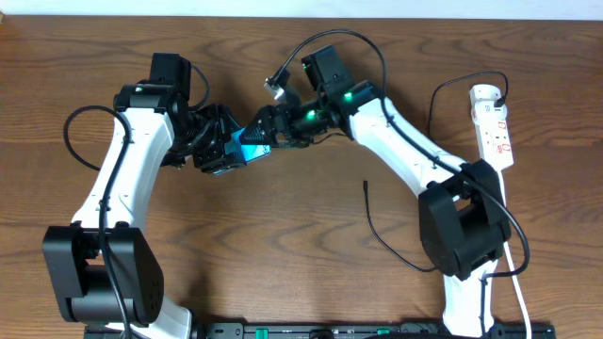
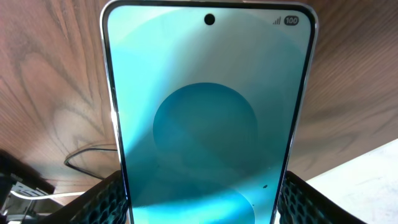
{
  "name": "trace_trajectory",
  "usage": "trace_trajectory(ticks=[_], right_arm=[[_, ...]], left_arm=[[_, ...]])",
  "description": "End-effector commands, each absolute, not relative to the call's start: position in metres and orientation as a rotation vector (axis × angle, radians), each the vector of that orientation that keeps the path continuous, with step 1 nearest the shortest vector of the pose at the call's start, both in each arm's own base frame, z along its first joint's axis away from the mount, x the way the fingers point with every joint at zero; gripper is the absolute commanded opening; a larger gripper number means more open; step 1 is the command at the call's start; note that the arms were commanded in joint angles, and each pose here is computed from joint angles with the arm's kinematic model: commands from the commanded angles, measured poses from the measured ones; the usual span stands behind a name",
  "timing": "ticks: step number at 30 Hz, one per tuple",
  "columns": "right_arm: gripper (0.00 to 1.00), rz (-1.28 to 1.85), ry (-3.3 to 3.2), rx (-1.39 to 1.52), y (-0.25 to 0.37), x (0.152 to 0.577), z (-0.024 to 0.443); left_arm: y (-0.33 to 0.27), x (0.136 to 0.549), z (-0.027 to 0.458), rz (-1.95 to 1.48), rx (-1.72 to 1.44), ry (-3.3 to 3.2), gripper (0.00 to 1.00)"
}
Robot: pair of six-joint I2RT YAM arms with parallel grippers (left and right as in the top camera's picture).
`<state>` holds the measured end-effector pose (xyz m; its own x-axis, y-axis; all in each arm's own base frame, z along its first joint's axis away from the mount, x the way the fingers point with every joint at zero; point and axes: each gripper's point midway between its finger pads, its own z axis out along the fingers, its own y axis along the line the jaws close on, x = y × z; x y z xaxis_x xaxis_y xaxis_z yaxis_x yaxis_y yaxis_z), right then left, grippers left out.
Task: Plug charger to phone and switch on socket
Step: 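Grasp the phone's side edge with the right gripper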
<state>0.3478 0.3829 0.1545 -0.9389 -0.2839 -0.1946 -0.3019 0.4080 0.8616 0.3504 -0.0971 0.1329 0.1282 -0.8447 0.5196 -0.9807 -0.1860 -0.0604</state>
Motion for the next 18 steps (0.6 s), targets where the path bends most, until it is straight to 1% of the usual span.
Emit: trace_trajectory(ticks=[1, 4, 5, 7, 9, 11, 16, 18], right_arm=[[0.82, 1.585, 2.609, -0.575, 0.3950, 0.3449, 0.1563], [0.76, 1.587, 2.598, -0.588, 0.3978, 0.3439, 0.1573], [0.72, 1.587, 2.598, -0.589, 0.3979, 0.3438, 0.1574], [0.66, 1.587, 2.598, -0.588, 0.3978, 0.3440, 0.1573], [0.54, 1.578, 2.600, -0.584, 0.3975, 0.3448, 0.1565], [0.45, 1.577, 2.600, -0.584, 0.3975, 0.3449, 0.1565], [0.45, 1.578, 2.599, -0.585, 0.3976, 0.3447, 0.1565], [0.43, 1.577, 2.599, -0.585, 0.3975, 0.3449, 0.1565]], left_arm=[[-0.0976, 0.3505, 0.1350, 0.658, 2.120, -1.741, 0.07], [-0.0976, 0.3505, 0.1350, 0.658, 2.120, -1.741, 0.07], [-0.0976, 0.3504, 0.1350, 0.657, 2.120, -1.741, 0.07], [-0.0976, 0.3505, 0.1348, 0.657, 2.120, -1.741, 0.07], [-0.0976, 0.3505, 0.1347, 0.657, 2.120, -1.740, 0.07], [-0.0976, 0.3505, 0.1348, 0.657, 2.119, -1.741, 0.08], [-0.0977, 0.3504, 0.1348, 0.658, 2.116, -1.745, 0.08], [-0.0977, 0.3504, 0.1348, 0.660, 2.112, -1.751, 0.07]])
